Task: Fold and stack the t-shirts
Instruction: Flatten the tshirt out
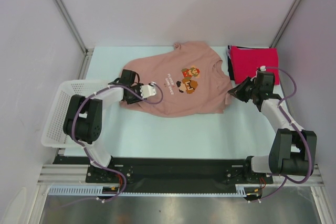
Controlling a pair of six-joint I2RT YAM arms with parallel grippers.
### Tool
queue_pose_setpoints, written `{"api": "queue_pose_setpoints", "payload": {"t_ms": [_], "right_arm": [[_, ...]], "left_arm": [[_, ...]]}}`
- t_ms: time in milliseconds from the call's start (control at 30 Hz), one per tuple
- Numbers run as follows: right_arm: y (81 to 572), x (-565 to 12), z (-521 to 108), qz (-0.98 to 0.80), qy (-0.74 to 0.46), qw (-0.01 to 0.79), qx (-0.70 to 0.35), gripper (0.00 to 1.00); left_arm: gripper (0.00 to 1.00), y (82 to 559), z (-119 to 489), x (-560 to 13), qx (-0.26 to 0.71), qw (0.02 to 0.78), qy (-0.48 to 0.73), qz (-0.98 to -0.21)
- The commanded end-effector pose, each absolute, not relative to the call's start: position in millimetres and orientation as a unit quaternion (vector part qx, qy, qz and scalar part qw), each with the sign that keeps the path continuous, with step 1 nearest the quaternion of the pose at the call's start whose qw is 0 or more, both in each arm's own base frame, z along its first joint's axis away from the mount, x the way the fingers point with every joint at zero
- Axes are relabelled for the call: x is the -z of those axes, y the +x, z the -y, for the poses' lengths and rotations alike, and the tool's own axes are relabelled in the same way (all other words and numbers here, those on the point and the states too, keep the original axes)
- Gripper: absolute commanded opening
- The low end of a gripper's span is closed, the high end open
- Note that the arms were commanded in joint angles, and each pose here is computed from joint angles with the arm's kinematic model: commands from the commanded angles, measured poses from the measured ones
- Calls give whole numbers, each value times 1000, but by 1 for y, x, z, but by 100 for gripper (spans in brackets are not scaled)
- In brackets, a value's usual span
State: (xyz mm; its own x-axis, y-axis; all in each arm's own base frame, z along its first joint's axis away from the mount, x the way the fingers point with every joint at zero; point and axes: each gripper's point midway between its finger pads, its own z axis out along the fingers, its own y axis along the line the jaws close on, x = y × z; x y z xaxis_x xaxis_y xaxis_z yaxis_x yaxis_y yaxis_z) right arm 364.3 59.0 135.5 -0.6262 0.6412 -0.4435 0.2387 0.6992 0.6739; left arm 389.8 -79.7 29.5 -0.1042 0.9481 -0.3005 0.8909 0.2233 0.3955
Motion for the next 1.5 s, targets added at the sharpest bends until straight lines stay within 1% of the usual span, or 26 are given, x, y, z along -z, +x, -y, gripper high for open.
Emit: {"api": "queue_pose_setpoints", "payload": {"t_ms": [0,233,333,367,400,533,567,633,667,733,767,800,833,867,933,967,1000,1033,1067,1100,1133,1167,1233,1300,1400,1467], "right_arm": [[370,-156,-56,-844,242,378,-293,0],[369,-157,-52,-844,244,381,-289,0],[368,-158,-51,-843,245,381,-291,0],[368,-158,-50,-843,246,381,-290,0],[368,-160,-50,-842,247,382,-291,0],[361,-175,-50,-839,242,389,-294,0],[355,-176,-51,-843,243,380,-292,0],[348,-200,-48,-837,229,409,-281,0],[339,-202,-47,-843,230,403,-273,0],[329,-242,-44,-828,214,445,-265,0],[320,-253,-43,-829,208,451,-258,0],[316,-267,-42,-824,201,464,-255,0],[307,-300,-42,-812,187,492,-253,0],[302,-334,-43,-795,173,522,-257,0],[285,-371,-47,-777,157,551,-262,0],[275,-406,-50,-756,139,580,-270,0],[263,-423,-53,-746,132,593,-273,0],[255,-437,-55,-737,123,605,-276,0],[245,-451,-57,-730,117,614,-278,0],[231,-480,-59,-708,102,640,-279,0],[220,-495,-60,-697,94,654,-278,0],[212,-503,-59,-691,94,662,-274,0],[196,-529,-58,-667,89,689,-267,0],[195,-541,-54,-654,92,704,-260,0],[220,-548,-51,-643,98,711,-269,0],[257,-538,-52,-655,102,692,-287,0]], "left_arm": [[45,408,94,-45,-49,282,614,-735],[42,405,88,-32,-56,261,618,-740],[22,400,86,-29,-54,252,621,-740],[9,398,86,-29,-51,249,622,-741],[1,397,86,-31,-51,248,619,-743],[0,395,83,-63,-41,270,575,-771],[0,393,79,-86,-35,295,545,-784],[0,374,80,-110,8,312,513,-800],[0,363,69,-134,11,329,492,-806],[0,351,62,-168,28,362,466,-807],[0,347,46,-184,25,375,435,-818],[0,336,41,-220,20,404,424,-810],[0,327,23,-256,2,429,393,-813],[0,321,17,-272,-3,436,375,-818],[0,304,1,-301,-14,446,344,-826],[0,298,-3,-339,-33,482,330,-811],[0,287,-11,-351,-43,483,314,-816],[0,279,-13,-388,-67,513,306,-799],[0,272,-18,-403,-83,521,295,-797],[0,265,-20,-416,-93,528,290,-793],[0,256,-19,-423,-95,526,287,-795],[0,250,-20,-447,-112,546,285,-780],[0,241,-24,-469,-137,562,274,-768],[0,246,-33,-477,-157,564,259,-768],[0,269,-46,-489,-184,576,246,-758],[0,285,-50,-486,-185,575,243,-759]]}}
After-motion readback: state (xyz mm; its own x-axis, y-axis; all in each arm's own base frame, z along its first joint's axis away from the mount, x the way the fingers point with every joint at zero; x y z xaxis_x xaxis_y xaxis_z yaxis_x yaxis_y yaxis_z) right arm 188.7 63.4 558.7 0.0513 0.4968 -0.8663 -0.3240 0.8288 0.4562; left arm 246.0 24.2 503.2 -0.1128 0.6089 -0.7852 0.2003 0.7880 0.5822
